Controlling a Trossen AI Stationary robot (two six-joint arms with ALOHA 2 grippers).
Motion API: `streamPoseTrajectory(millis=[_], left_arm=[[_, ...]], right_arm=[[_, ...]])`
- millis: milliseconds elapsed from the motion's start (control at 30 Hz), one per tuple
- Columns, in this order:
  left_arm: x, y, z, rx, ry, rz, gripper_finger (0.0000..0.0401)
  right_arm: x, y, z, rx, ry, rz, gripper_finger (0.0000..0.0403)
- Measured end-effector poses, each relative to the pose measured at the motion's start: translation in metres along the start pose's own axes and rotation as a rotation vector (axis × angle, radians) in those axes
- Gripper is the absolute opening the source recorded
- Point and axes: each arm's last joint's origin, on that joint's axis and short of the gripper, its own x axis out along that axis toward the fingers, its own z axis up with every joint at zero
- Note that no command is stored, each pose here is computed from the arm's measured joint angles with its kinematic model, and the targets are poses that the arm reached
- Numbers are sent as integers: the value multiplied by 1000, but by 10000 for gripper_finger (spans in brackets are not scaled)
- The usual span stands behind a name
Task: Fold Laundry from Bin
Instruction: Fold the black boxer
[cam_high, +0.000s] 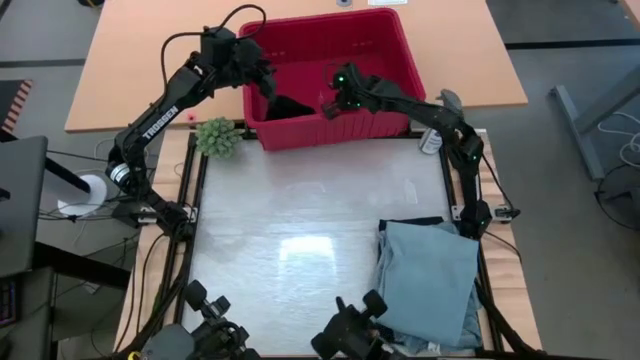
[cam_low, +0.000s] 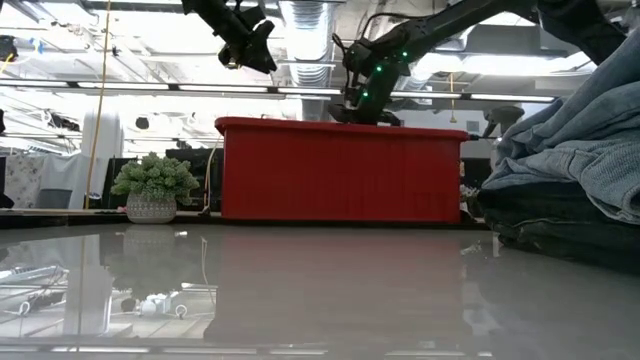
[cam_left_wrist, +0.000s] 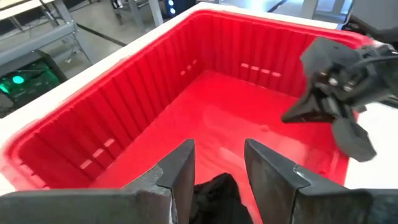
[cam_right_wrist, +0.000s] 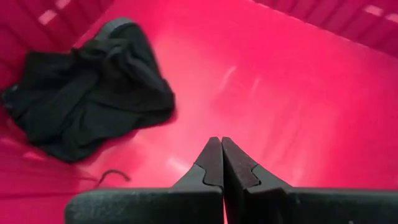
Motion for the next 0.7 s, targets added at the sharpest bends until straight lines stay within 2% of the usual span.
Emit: streamPoseTrajectory(millis=[133, 267, 400, 700], left_arm=[[0, 0, 1, 2, -9, 13, 129], [0, 1, 2, -15, -16, 15, 129], [2, 0, 1, -40, -15, 9, 129], [2, 1, 6, -88, -67, 19, 129]], right_arm=[[-2, 10, -1, -19, -7, 24, 15], [-2, 9, 0, -19, -14, 42, 15], [-1, 9, -1, -5, 12, 118, 16], [-6, 27, -6, -67, 23, 150, 16]])
